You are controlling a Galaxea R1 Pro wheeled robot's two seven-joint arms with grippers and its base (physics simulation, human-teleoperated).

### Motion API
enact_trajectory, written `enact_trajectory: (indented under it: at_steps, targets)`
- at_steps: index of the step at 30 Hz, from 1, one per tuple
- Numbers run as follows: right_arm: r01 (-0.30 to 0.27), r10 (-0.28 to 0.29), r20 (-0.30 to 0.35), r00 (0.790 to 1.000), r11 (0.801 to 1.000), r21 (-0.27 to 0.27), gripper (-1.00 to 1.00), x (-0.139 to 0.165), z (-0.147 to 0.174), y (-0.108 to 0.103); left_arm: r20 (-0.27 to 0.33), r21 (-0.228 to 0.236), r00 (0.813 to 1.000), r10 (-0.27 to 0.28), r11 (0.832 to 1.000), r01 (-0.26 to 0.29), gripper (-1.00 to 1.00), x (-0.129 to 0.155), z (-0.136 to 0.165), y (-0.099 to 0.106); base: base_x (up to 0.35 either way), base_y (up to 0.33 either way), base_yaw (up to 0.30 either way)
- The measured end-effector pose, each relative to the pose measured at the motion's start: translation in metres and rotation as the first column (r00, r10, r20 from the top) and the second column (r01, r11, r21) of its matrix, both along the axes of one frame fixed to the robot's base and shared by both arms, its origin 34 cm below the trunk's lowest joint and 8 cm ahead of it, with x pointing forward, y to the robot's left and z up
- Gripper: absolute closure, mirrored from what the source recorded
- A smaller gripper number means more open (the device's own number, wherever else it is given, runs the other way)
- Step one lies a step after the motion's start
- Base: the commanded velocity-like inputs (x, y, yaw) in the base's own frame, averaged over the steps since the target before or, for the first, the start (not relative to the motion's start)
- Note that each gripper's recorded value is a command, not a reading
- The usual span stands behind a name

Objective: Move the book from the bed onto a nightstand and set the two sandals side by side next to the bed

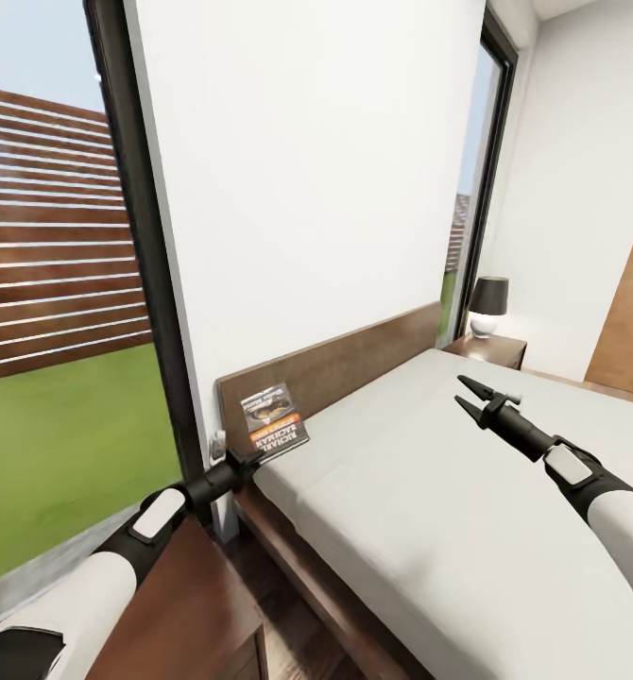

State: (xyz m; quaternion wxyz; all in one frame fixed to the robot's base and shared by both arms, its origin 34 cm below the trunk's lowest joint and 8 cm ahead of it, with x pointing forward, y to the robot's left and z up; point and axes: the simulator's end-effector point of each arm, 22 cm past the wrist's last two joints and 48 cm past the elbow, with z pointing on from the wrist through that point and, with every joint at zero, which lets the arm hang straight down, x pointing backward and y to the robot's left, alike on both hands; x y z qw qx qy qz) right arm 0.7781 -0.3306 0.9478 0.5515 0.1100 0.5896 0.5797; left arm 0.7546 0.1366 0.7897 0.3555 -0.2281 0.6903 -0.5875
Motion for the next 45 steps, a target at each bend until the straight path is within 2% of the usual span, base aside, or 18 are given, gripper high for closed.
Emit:
enact_trajectory:
  at_steps: [12,17,20,24,29,32,45]
  targets:
    - [0.001,-0.001,-0.011,1.000,1.000,-0.001,-1.00,0.000,-0.004,0.000,-0.130,-0.022,0.988,-0.084,0.996,0.081,1.00,-0.034,-0.043,0.003,0.000,0.000,0.000]
    - [0.006,-0.006,-0.030,1.000,1.000,0.004,-1.00,0.000,-0.012,-0.002,-0.159,-0.018,0.984,-0.079,0.997,0.077,1.00,-0.039,-0.054,0.012,0.000,0.000,0.000]
    - [0.010,-0.009,-0.038,0.999,1.000,0.008,-1.00,0.000,-0.015,-0.003,-0.198,-0.008,0.978,-0.061,0.998,0.060,1.00,-0.044,-0.070,0.026,0.000,0.000,0.000]
    - [0.011,-0.011,-0.042,0.999,1.000,0.009,-1.00,0.000,-0.016,-0.003,-0.232,-0.002,0.972,-0.047,0.999,0.047,1.00,-0.049,-0.085,0.036,0.000,0.000,0.000]
    - [0.012,-0.012,-0.044,0.999,1.000,0.010,-1.00,0.000,-0.017,-0.004,-0.291,-0.003,0.956,-0.026,1.000,0.026,1.00,-0.059,-0.108,0.047,0.000,0.000,0.000]
    - [0.012,-0.012,-0.045,0.999,1.000,0.010,-1.00,0.000,-0.017,-0.004,-0.302,-0.004,0.953,-0.011,1.000,0.011,1.00,-0.061,-0.112,0.057,0.000,0.000,0.000]
    - [0.011,-0.010,-0.047,0.999,1.000,0.010,-1.00,-0.001,-0.019,-0.003,-0.303,-0.006,0.953,-0.005,1.000,0.004,1.00,-0.061,-0.112,0.062,0.000,0.000,0.002]
